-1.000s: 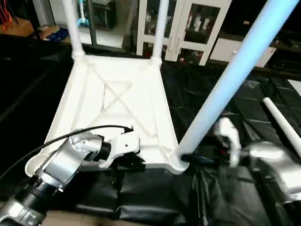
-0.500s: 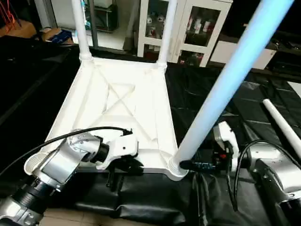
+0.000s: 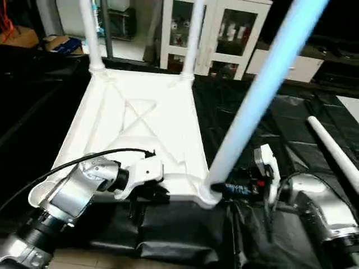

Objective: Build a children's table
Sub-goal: Rotate leg to tighten

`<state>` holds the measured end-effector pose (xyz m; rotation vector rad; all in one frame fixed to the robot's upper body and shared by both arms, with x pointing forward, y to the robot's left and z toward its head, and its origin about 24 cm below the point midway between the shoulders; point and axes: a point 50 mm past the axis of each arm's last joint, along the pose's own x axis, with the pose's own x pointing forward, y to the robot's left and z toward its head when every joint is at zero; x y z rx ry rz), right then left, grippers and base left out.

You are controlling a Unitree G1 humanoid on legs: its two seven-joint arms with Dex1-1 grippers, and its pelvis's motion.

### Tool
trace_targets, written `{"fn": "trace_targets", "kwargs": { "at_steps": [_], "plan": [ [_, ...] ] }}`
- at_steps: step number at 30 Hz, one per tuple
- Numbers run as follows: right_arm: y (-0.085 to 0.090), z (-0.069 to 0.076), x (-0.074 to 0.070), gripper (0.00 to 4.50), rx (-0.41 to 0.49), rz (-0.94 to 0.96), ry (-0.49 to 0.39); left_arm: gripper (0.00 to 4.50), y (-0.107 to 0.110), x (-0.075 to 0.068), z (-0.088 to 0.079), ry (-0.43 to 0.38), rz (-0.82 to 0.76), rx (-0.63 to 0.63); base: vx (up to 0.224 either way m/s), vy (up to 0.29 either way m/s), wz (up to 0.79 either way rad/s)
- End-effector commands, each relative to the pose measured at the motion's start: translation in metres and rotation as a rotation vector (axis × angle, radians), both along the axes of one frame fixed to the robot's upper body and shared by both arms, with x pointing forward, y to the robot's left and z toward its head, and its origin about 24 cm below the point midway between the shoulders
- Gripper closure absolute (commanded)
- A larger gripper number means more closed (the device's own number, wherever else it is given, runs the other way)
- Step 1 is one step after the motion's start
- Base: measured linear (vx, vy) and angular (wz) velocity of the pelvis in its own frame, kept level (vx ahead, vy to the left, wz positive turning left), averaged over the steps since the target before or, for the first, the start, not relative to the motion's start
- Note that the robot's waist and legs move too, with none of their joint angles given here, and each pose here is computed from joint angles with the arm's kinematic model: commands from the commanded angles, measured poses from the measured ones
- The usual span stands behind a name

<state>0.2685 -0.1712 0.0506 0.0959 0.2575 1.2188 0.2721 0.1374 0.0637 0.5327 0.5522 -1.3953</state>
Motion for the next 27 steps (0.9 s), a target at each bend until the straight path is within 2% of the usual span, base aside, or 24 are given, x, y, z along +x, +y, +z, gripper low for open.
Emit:
{"fn": "trace_targets", "kwargs": {
  "at_steps": [1, 2, 4, 6, 7, 8, 11, 12, 13, 14, 15, 17, 19, 20, 23, 24, 26, 27],
  "plan": [
    [-0.016, -0.007, 0.025, 2.56, -0.111, -0.404, -0.016, 4.5, -0.02, 0.001, -0.005, 0.023, 0.062, -0.001, 0.0, 0.0, 0.0],
    [-0.014, -0.015, 0.03, 2.57, -0.183, -0.563, -0.012, 4.5, -0.027, 0.008, -0.005, 0.003, 0.178, -0.004, 0.0, 0.0, 0.0],
    [-0.014, -0.022, 0.034, 2.6, -0.262, -0.742, -0.01, 4.5, -0.033, 0.018, -0.005, -0.022, 0.302, -0.011, 0.0, 0.0, 0.0],
    [-0.014, -0.027, 0.036, 2.61, -0.302, -0.938, 0.001, 4.5, -0.041, 0.026, -0.003, -0.05, 0.399, -0.033, 0.0, 0.0, 0.0],
    [-0.01, -0.028, 0.036, 2.61, -0.302, -0.954, -0.004, 4.5, -0.043, 0.028, -0.003, -0.062, 0.411, -0.034, 0.0, 0.0, 0.0],
    [0.008, -0.029, 0.036, 2.62, -0.296, -1.012, -0.034, 4.5, -0.05, 0.036, -0.002, -0.116, 0.457, -0.038, 0.0, 0.0, 0.0],
    [0.039, -0.025, 0.035, 2.62, -0.187, -0.945, -0.038, 4.5, -0.056, 0.038, -0.002, -0.14, 0.446, -0.04, 0.0, 0.0, 0.0],
    [0.054, -0.02, 0.035, 2.62, -0.09, -0.85, -0.032, 4.5, -0.056, 0.037, -0.002, -0.143, 0.42, -0.033, 0.0, 0.0, 0.0],
    [0.058, -0.017, 0.035, 2.63, -0.055, -0.813, -0.027, 4.5, -0.055, 0.037, -0.002, -0.145, 0.409, -0.027, 0.0, 0.0, 0.0],
    [0.059, -0.012, 0.035, 2.63, -0.033, -0.773, -0.058, 4.5, -0.053, 0.036, -0.002, -0.142, 0.403, -0.018, 0.0, 0.0, 0.0],
    [0.061, -0.004, 0.033, 2.28, -0.007, -0.707, -0.116, 4.5, -0.049, 0.035, -0.003, -0.138, 0.39, -0.003, 0.0, 0.0, 0.0],
    [0.056, 0.003, 0.032, 1.93, -0.023, -0.644, -0.163, 4.5, -0.043, 0.032, -0.005, -0.143, 0.336, 0.019, 0.0, 0.0, 0.0],
    [0.042, 0.008, 0.034, 1.91, -0.071, -0.623, -0.186, 4.5, -0.035, 0.025, -0.008, -0.141, 0.241, 0.047, 0.0, 0.0, 0.0],
    [0.032, 0.011, 0.036, 1.71, -0.097, -0.609, -0.194, 4.5, -0.03, 0.02, -0.01, -0.133, 0.178, 0.053, 0.0, 0.0, 0.0],
    [0.021, 0.017, 0.033, 1.59, -0.077, -0.473, -0.145, 4.5, -0.02, 0.008, -0.01, -0.078, 0.04, 0.044, 0.0, 0.0, 0.0],
    [0.021, 0.017, 0.033, 1.43, -0.077, -0.473, -0.145, 4.5, -0.02, 0.008, -0.01, -0.078, 0.04, 0.044, 0.0, 0.0, 0.0],
    [0.007, 0.023, 0.023, 1.34, -0.108, -0.239, -0.147, 4.5, -0.007, 0.0, -0.01, -0.029, -0.03, 0.06, 0.0, 0.0, 0.0],
    [0.007, 0.023, 0.023, 1.34, -0.108, -0.239, -0.147, 4.5, -0.007, 0.0, -0.01, -0.029, -0.03, 0.06, 0.0, 0.0, 0.0]
  ]
}}
